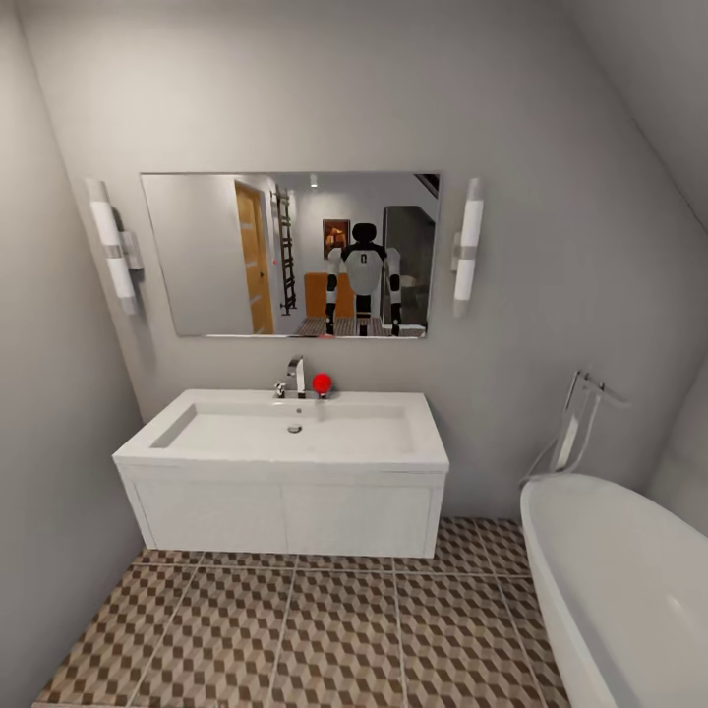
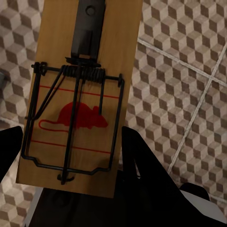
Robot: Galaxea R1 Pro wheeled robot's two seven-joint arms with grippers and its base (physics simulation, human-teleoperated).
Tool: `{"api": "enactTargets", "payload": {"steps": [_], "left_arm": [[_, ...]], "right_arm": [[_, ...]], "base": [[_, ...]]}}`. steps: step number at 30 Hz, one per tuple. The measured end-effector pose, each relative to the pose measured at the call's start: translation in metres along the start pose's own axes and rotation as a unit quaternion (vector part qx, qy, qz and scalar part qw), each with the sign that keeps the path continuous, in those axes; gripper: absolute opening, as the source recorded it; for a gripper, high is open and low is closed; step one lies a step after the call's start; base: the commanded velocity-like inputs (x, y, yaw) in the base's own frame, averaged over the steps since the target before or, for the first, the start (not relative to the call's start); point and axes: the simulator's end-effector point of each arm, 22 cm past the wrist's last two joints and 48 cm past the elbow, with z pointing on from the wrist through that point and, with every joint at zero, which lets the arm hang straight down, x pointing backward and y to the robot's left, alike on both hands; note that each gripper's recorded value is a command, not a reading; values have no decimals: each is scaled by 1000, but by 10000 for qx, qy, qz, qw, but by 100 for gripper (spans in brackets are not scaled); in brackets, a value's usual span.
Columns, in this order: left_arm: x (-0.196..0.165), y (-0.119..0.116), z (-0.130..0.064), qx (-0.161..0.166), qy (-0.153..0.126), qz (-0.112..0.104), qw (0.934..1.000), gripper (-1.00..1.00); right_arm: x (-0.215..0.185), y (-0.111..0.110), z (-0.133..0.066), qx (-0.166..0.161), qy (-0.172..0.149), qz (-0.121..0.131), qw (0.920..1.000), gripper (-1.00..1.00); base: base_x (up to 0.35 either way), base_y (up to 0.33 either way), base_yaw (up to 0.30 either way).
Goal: Take the four mousetraps from the cabinet in the bathroom and place them on the bathroom floor. Make sure all four end up on the same floor surface, and ensure that at least two of them are either under or directly next to the same bathroom sink.
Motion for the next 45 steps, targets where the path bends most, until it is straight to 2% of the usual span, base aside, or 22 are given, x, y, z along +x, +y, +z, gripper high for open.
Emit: {"api": "enactTargets", "payload": {"steps": [15, 45], "left_arm": [[0, 0, 0, 2, 1, 1, 10000, -100], [-1, 0, 0, 0, -5, -3, 10000, -100]], "right_arm": [[0, 0, 0, 0, 0, 4, 10000, -100], [0, 0, 0, -1, -4, -9, 10000, -100]], "base": [[104, 18, -116], [2, 0, -6]]}}
